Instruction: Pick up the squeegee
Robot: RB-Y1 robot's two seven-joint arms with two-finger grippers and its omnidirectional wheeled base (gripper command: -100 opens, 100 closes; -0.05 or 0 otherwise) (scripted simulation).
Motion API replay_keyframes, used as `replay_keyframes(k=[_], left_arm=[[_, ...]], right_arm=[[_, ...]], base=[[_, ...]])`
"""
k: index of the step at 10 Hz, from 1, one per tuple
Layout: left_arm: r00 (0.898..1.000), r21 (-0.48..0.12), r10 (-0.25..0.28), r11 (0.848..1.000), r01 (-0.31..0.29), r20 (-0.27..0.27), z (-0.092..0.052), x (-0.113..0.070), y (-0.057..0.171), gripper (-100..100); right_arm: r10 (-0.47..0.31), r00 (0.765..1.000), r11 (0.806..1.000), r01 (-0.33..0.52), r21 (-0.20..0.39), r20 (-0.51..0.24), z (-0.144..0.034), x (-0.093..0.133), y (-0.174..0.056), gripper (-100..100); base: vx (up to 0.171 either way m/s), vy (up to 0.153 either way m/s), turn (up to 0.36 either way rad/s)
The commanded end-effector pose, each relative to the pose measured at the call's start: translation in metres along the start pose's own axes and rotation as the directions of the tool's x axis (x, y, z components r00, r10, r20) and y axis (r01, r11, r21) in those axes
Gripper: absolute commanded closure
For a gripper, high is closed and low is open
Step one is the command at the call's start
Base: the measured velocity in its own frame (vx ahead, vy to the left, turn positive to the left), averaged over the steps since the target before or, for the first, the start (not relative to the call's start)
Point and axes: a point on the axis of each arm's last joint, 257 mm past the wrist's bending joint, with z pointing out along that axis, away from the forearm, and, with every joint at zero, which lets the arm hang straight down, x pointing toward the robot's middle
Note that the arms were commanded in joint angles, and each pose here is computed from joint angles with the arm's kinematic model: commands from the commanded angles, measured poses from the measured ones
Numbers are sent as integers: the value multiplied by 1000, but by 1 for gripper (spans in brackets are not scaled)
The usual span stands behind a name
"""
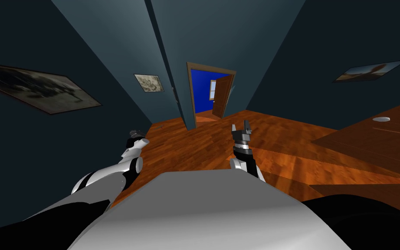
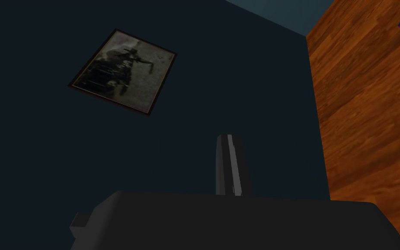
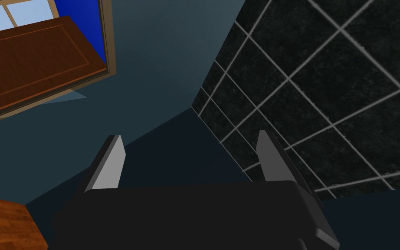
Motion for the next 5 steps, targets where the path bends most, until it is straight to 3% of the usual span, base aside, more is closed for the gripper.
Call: replay_keyframes(k=[1, 2, 3, 4, 5], left_arm=[[1000, 0, 0, 1000, 0, 0, 0, 0, 0, 100], [1000, 0, 0, 1000, 0, 0, 0, 0, 0, 100], [1000, 0, 0, 1000, 0, 0, 0, 0, 0, 0], [1000, 0, -2, 1000, 2, 7, -5, -4, 8, -100], [1000, 0, -2, 1000, 2, 10, -7, -6, 12, -100]], right_arm=[[0, 1000, 1000, 0, 0, 0, 0, 0, 0, 0], [0, 1000, 1000, 0, 0, 0, 0, 0, 0, 0], [0, 1000, 1000, 0, 0, 0, 0, 0, 0, 0], [0, 1000, 1000, 0, 0, 0, 0, 0, 0, 0], [0, 1000, 1000, 0, 0, 0, 0, 0, 0, 0]], base=[[0, 0, 0], [0, 0, 0], [0, 0, 0], [117, -9, -32], [203, -27, -31]])
